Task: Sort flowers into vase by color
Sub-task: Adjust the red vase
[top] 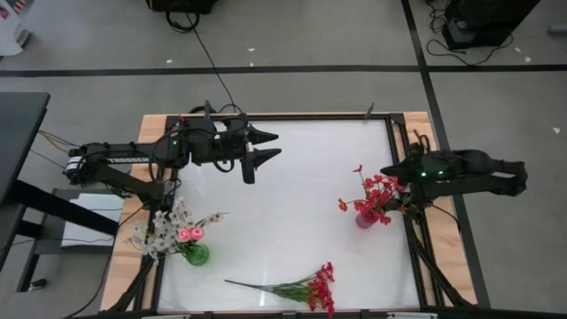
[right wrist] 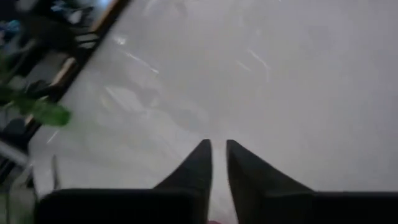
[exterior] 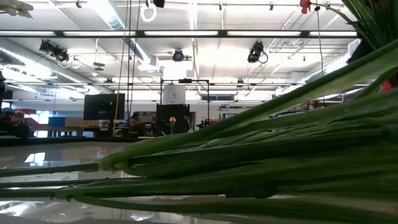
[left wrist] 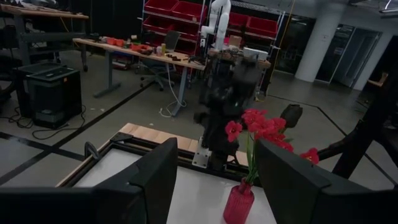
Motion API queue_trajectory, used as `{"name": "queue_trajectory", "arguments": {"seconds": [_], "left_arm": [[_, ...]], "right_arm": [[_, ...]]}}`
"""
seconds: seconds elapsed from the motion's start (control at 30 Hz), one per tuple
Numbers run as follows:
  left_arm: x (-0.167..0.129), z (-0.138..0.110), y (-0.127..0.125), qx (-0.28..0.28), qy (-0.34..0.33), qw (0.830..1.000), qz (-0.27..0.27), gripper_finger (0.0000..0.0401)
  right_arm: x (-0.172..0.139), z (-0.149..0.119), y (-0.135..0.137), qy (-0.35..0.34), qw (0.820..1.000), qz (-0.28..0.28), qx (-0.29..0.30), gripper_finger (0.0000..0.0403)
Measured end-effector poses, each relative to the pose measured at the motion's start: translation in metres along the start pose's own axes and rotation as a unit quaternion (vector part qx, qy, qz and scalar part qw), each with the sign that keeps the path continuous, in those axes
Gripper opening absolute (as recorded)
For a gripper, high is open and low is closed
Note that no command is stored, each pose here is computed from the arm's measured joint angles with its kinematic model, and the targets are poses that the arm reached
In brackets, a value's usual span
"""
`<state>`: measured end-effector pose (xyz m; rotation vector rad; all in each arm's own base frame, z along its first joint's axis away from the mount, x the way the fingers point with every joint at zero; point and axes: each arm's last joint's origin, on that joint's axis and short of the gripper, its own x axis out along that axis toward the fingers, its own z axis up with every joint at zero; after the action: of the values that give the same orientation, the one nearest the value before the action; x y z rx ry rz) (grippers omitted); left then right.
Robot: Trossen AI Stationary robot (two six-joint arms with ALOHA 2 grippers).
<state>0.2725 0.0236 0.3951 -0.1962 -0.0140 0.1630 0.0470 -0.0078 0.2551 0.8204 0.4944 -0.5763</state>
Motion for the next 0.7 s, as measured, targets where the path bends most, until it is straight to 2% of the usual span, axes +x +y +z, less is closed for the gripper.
{"name": "queue_trajectory", "arguments": {"seconds": [0.1,0.2,0.3,0.53,0.7], "left_arm": [[0.000,0.000,0.000,0.000,0.000,1.000,0.000,0.0220],[0.000,0.000,0.000,0.000,0.000,1.000,0.000,0.0220],[0.000,0.000,0.000,0.000,0.000,1.000,0.000,0.0220],[0.000,0.000,0.000,0.000,0.000,1.000,0.000,0.0220],[0.000,0.000,0.000,0.000,0.000,1.000,0.000,0.0220]], "right_arm": [[0.019,-0.008,-0.003,0.015,0.999,-0.015,0.046,0.0012],[0.039,-0.013,-0.002,0.036,0.996,-0.004,0.084,0.0010],[0.060,-0.017,-0.005,0.059,0.992,-0.017,0.111,0.0012],[0.103,-0.032,-0.020,0.159,0.980,-0.028,0.118,0.0005],[0.119,-0.043,-0.032,0.208,0.971,-0.027,0.118,0.0005]]}}
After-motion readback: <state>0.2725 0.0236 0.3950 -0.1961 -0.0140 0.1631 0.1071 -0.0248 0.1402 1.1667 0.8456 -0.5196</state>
